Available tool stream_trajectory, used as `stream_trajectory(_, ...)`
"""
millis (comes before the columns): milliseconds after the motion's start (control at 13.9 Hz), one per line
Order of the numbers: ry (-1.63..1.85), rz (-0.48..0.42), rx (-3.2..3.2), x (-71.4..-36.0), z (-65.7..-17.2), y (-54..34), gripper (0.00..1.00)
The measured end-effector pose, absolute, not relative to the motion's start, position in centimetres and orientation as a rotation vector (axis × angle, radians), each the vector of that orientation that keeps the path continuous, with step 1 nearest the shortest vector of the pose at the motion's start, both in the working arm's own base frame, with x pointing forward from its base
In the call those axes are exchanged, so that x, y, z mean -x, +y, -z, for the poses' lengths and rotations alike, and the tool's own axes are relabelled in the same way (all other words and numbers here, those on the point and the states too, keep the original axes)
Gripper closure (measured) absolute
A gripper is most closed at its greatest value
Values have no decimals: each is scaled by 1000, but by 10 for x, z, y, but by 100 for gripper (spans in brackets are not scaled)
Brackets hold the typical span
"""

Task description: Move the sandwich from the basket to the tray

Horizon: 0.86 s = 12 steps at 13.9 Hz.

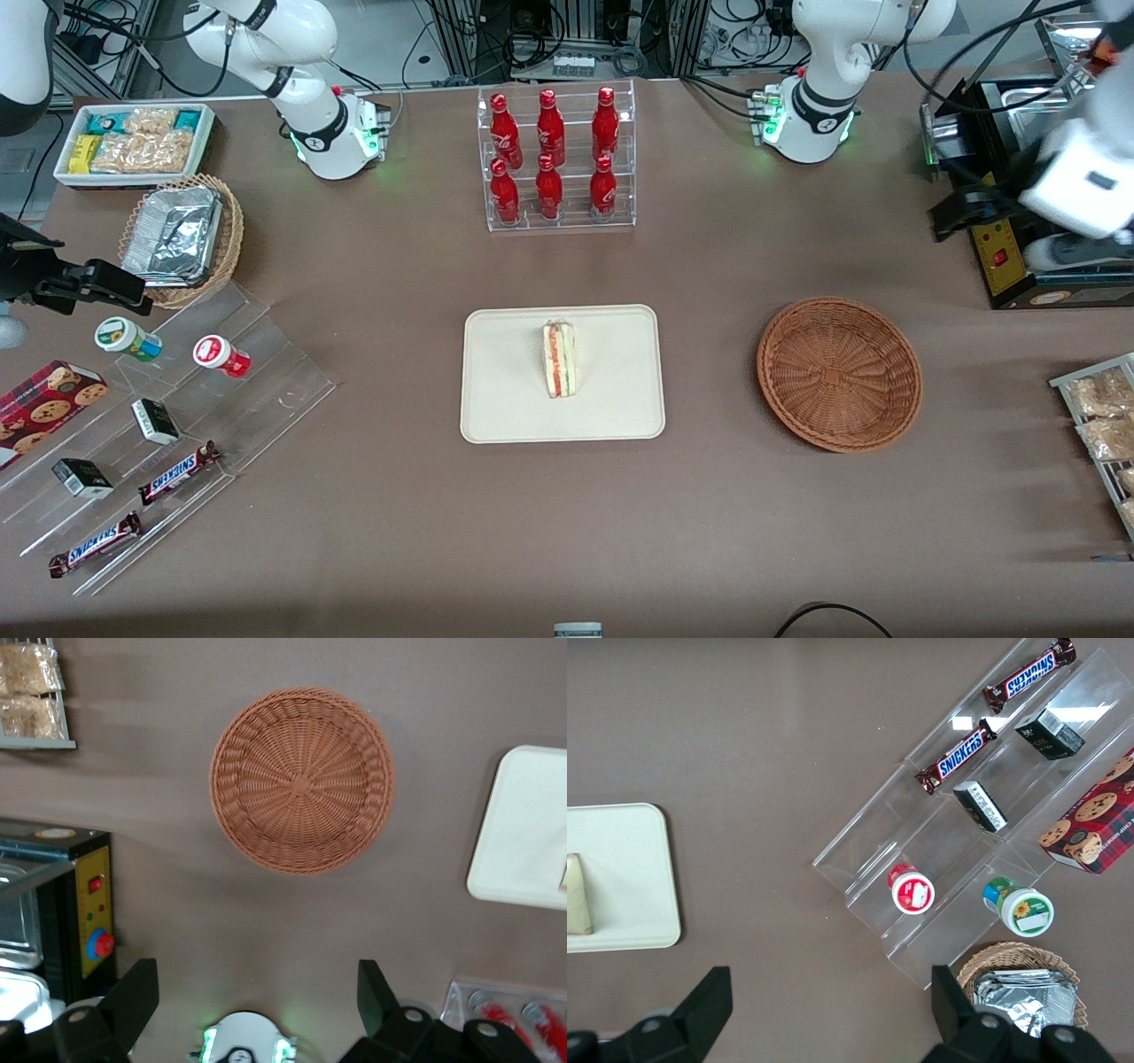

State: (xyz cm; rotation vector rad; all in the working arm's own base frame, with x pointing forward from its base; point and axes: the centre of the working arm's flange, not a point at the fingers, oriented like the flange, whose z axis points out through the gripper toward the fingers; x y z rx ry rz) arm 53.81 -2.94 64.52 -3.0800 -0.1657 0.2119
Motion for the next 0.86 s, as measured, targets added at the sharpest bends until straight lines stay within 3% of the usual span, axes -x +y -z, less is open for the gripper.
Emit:
stream_trajectory(216,-129,-226,3105,-535,-644,6,0)
stream_trajectory(864,9,-234,3113,-530,-644,0,0)
